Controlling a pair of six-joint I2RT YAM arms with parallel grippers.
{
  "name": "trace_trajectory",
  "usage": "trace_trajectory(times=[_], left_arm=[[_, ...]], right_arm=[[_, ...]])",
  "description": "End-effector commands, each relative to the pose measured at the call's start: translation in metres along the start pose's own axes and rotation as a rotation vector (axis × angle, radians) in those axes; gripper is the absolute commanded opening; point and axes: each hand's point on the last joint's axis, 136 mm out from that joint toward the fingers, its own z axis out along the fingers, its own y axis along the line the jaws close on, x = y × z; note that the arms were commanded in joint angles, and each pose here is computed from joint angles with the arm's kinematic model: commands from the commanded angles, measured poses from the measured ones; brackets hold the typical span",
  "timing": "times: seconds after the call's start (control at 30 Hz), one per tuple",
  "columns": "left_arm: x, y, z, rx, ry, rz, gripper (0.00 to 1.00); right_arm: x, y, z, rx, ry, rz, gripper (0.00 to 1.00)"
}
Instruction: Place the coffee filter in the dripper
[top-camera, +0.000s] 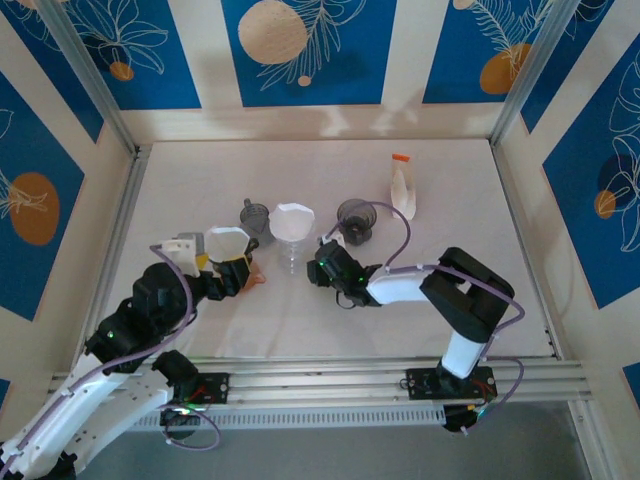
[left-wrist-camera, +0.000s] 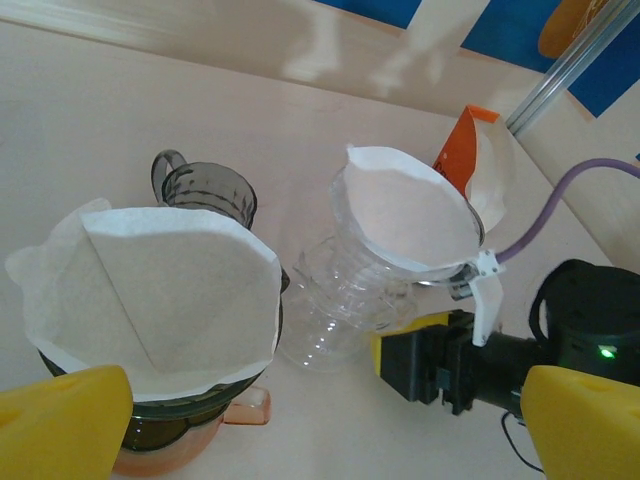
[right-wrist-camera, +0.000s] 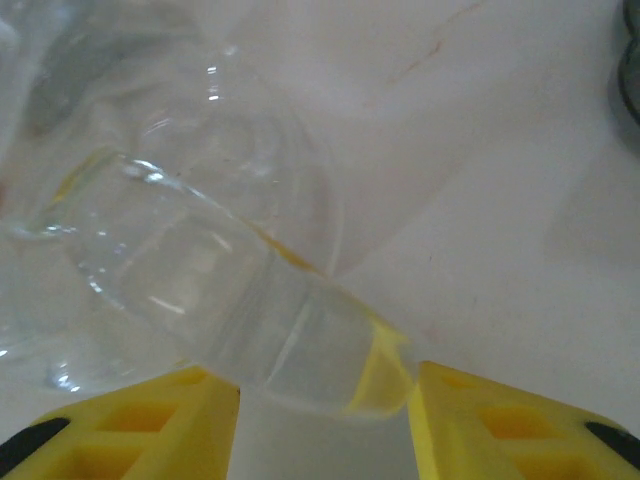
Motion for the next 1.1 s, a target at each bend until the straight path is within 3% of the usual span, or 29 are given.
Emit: trace_trajectory(times=[0.0,0.27,0.53,0.77,1.07], left_arm=[[-0.011,-0.003,-0.007,-0.002,-0.024,0.01,1.0],[-0.01,-0.004,-0.005,-0.003,-0.005,0.032,0.98],[-0.025,-0.011,0.007,-0.007,0.059,0.052,0.93],[-0.051,0.006,0.035,0.023,0.128,-0.108,0.84],[-0.094,0.038,0.064,-0.005,0.165,-0.186,0.7]], right_arm=[[-0.021,0.005,0.012,-0.002,-0.044,0.018,0.49],[-0.04,0.01,0.024,-0.017,-0.058,0.022,0.49],[-0.033,0.009,0.011,-0.019,-0.044,0.028,0.5],[-0.028,0.001,-0.006,0.004,-0.037,0.046,0.52],[-0.027,-0.007,-0.042,-0.001,-0.041,0.098,0.56]])
